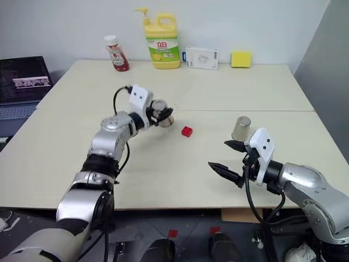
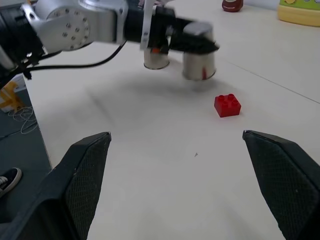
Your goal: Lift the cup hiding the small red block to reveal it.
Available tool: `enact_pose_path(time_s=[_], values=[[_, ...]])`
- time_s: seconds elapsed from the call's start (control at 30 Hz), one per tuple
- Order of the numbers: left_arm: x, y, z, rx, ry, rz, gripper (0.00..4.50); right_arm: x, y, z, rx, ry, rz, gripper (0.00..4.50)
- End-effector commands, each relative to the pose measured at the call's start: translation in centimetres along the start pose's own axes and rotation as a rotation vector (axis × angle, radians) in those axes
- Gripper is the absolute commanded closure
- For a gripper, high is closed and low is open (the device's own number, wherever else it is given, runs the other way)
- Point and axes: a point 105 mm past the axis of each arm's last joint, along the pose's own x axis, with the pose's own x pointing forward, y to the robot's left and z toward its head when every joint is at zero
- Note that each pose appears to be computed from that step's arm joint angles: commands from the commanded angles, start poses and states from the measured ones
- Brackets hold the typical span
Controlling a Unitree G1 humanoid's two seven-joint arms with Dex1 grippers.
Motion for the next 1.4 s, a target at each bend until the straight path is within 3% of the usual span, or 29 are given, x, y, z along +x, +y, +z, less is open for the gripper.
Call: enact_pose_path(time_s=[0.03, 0.17, 0.23, 0.43, 0.63, 0.73, 0.8, 1.07, 1.17, 1.4], values=[[-0.6, 1.1, 1.5, -0.010, -0.037, 0.090, 1.86, 0.1, 0.1, 1.1, -0.034, -0.032, 0.021, 0.00], [-0.6, 1.2, 0.1, -0.095, -0.007, 0.099, 1.87, 0.2, 0.0, 1.4, -0.039, -0.033, 0.027, 0.00], [-0.6, 1.2, 0.1, -0.114, -0.008, 0.101, 1.16, 0.2, 0.0, 1.5, -0.040, -0.034, 0.029, 0.00], [-1.0, 1.9, 2.3, -0.115, -0.065, 0.111, 0.04, 0.2, 0.0, 1.6, -0.042, -0.034, 0.027, 0.00], [-2.2, 3.4, 6.7, -0.016, -0.206, 0.213, 0.04, 0.2, 0.0, 1.6, -0.041, -0.038, 0.020, 0.00], [-2.9, 2.6, 9.5, 0.006, -0.309, 0.176, 0.04, 0.2, 0.1, 1.8, -0.038, -0.055, 0.018, 0.00], [-3.3, 1.6, 10.1, 0.052, -0.309, 0.122, 0.04, 0.2, 0.1, 2.0, -0.038, -0.065, 0.017, 0.00], [-7.3, 3.1, 6.9, 0.167, -0.058, -0.002, 0.04, -0.2, -0.9, 2.1, -0.047, -0.048, -0.004, 0.00], [-10.8, 3.7, 4.3, 0.184, 0.102, -0.130, 0.04, -0.7, -1.5, 1.8, -0.050, -0.024, 0.001, 0.00], [-15.0, 1.7, 2.7, 0.225, 0.232, -0.331, 0.04, -1.4, -1.9, 1.1, -0.038, 0.022, 0.054, 0.00]])
